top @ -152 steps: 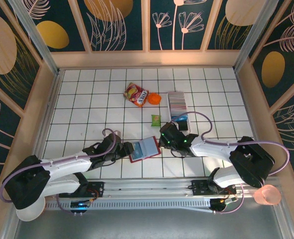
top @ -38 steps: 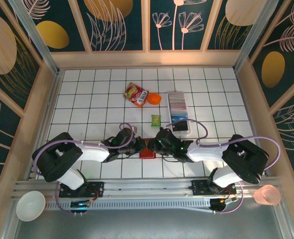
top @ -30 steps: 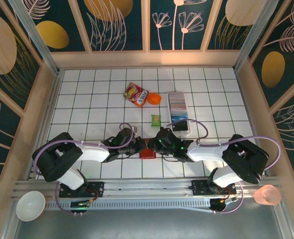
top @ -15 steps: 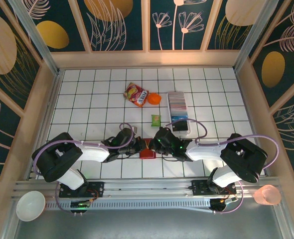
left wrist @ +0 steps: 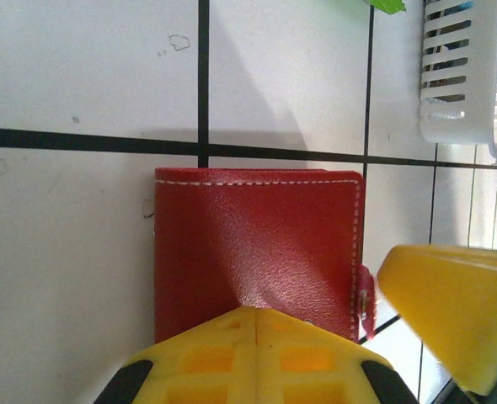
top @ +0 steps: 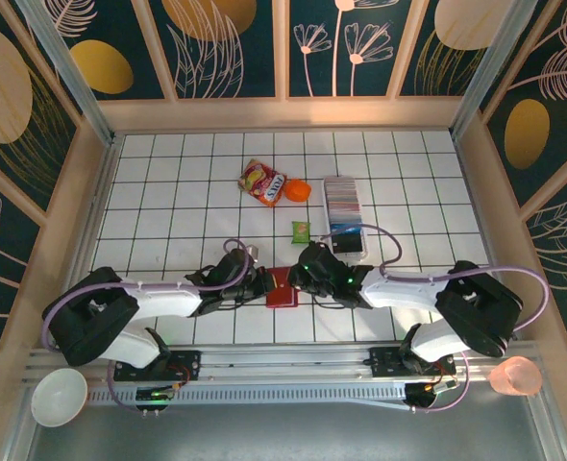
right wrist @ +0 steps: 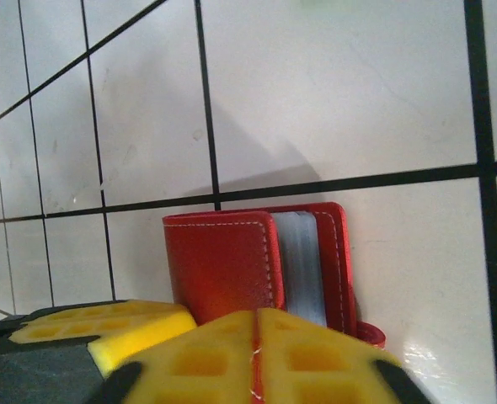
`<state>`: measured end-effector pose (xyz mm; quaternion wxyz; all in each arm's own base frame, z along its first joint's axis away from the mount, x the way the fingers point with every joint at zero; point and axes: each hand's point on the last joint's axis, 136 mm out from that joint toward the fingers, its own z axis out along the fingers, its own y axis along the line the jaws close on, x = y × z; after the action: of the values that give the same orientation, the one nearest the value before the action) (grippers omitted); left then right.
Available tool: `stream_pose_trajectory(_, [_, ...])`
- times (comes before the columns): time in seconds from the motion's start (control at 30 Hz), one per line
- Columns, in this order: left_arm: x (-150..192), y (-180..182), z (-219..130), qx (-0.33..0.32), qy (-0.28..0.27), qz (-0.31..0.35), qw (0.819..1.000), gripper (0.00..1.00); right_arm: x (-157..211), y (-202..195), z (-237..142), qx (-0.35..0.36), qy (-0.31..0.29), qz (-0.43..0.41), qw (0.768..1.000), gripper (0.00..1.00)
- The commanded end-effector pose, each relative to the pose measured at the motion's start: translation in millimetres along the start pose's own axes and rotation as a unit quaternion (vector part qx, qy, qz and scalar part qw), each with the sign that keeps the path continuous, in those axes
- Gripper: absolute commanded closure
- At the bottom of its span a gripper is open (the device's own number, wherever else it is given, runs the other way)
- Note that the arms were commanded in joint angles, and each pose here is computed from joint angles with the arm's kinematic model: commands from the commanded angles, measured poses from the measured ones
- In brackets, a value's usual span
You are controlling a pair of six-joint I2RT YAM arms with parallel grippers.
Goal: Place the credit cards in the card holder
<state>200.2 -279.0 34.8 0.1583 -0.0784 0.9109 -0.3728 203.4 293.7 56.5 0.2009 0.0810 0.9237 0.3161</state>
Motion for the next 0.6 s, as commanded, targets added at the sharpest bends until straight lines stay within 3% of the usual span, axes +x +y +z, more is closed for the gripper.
stream_pose_trajectory(0.0, [5.6, 3.7, -7.1, -0.001, 0.009, 0.016, 1.000, 1.00, -12.5, -4.8, -11.2, 0.033, -0.024, -0.016, 0.999, 0.77])
stream_pose_trajectory(0.13, [8.7, 0.8, -9.2, 0.010, 0.016, 0.030, 0.999, 0.97, -13.4, -6.2, -14.8, 0.044, -0.022, -0.022, 0.999, 0.62])
stream_pose_trajectory(0.33, [18.0, 6.8, -0.8, 0.009, 0.039, 0.035, 0.999, 0.97, -13.3, -3.4, -14.4, 0.051, -0.014, -0.030, 0.998, 0.52])
stream_pose_trajectory(0.57, [27.4, 26.8, 7.4, -0.017, 0.057, 0.031, 0.998, 0.99, -11.5, 2.2, -9.2, 0.052, -0.002, -0.040, 0.998, 0.52])
